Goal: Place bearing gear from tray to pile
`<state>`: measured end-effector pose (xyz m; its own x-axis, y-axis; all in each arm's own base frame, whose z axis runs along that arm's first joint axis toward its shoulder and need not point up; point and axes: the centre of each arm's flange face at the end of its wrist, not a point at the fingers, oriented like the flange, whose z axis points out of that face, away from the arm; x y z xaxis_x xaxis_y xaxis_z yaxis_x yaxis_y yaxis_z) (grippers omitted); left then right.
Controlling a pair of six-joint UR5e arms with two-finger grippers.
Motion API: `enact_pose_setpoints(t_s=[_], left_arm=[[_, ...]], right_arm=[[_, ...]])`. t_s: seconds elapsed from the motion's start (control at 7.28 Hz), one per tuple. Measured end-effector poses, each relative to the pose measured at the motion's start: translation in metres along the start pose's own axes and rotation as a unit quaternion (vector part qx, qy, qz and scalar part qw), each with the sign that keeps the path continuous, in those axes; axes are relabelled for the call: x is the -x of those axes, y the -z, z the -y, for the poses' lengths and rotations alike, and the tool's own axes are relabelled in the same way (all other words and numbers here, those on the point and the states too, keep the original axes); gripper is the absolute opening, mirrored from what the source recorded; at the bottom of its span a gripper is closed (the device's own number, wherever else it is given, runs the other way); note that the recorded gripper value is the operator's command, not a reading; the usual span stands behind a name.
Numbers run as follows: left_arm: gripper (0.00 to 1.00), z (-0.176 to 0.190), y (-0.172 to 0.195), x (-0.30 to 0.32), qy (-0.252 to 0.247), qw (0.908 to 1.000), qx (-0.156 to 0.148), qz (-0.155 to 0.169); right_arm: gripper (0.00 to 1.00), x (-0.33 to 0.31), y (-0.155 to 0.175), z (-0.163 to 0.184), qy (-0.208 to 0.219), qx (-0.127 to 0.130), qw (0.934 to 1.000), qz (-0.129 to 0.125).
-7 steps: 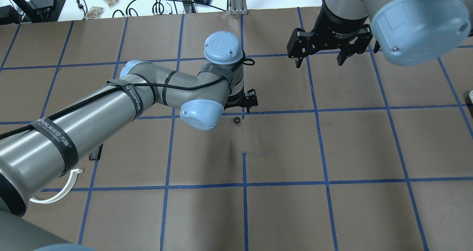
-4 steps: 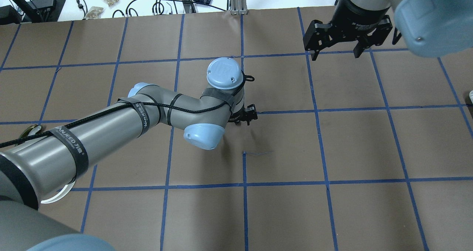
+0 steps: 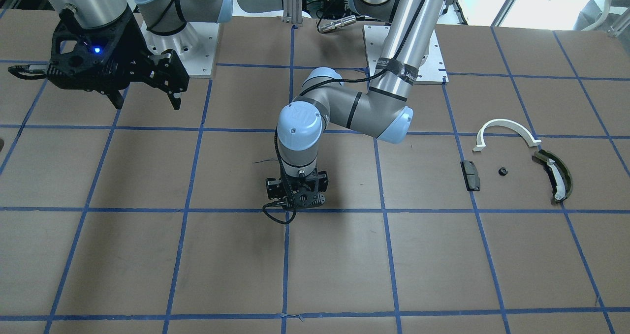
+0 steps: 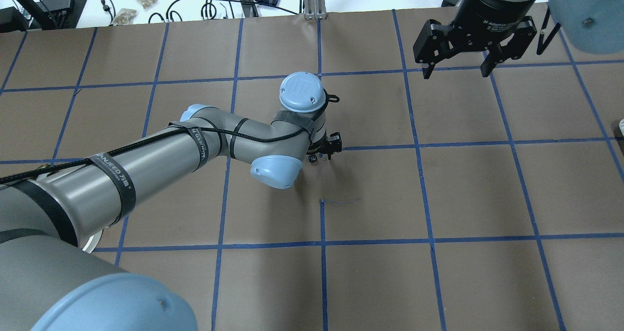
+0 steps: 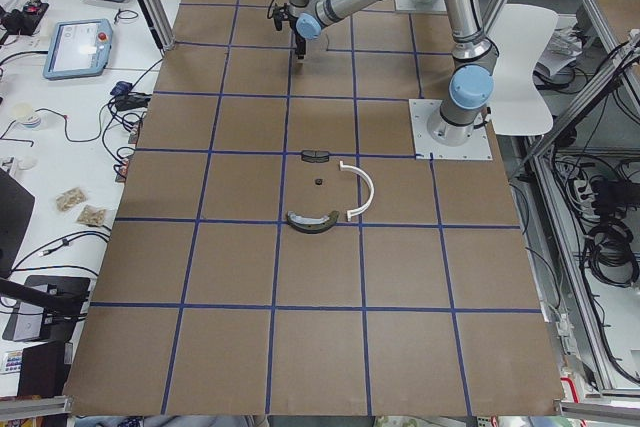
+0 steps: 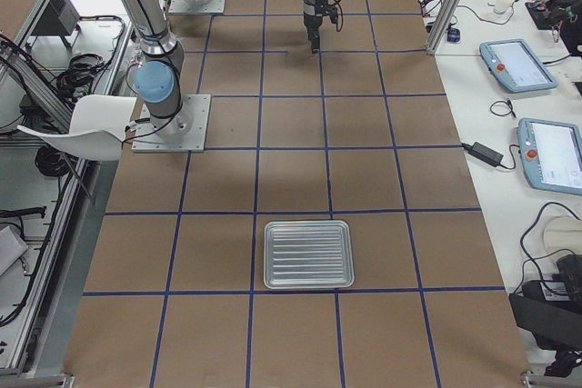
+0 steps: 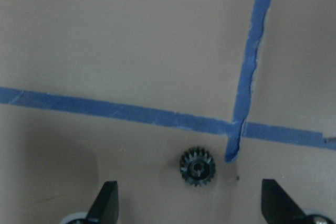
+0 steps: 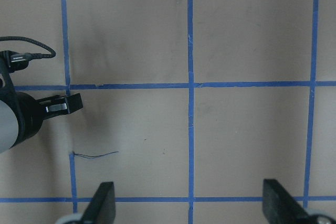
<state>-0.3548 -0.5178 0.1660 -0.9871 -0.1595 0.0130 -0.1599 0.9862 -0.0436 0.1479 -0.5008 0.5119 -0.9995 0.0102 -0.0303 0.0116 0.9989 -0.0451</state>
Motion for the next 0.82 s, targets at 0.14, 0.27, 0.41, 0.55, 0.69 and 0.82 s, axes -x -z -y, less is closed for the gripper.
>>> enact_pose_setpoints(t_s=[0.14,0.27,0.41,0.55,0.69,0.82], left_arm=[[0.07,0.001,-0.001,0.000,0.001,1.0000,0.000,0.001],[0.01,0.002,-0.001,0.000,0.002,1.0000,0.000,0.001],[0.01,0.003,-0.001,0.001,0.002,1.0000,0.000,0.000],[0.00,0.004,-0.001,0.002,0.003,1.0000,0.000,0.000],[0.00,0.005,0.000,0.003,0.003,1.0000,-0.001,-0.001],[0.00,0.011,0.006,0.009,-0.005,1.0000,-0.006,-0.002]], right_arm=[[1.00,0.002,0.000,0.000,-0.007,0.002,0.9999,0.008],[1.00,0.002,0.001,-0.001,-0.010,0.002,0.9999,0.009],[1.00,0.002,0.002,-0.001,-0.009,0.001,0.9999,0.008],[1.00,0.001,0.004,-0.001,-0.009,-0.001,1.0000,0.001],[1.00,0.000,0.005,-0.001,-0.008,-0.002,0.9999,-0.008],[1.00,-0.001,0.006,-0.001,-0.007,-0.003,0.9999,-0.012]])
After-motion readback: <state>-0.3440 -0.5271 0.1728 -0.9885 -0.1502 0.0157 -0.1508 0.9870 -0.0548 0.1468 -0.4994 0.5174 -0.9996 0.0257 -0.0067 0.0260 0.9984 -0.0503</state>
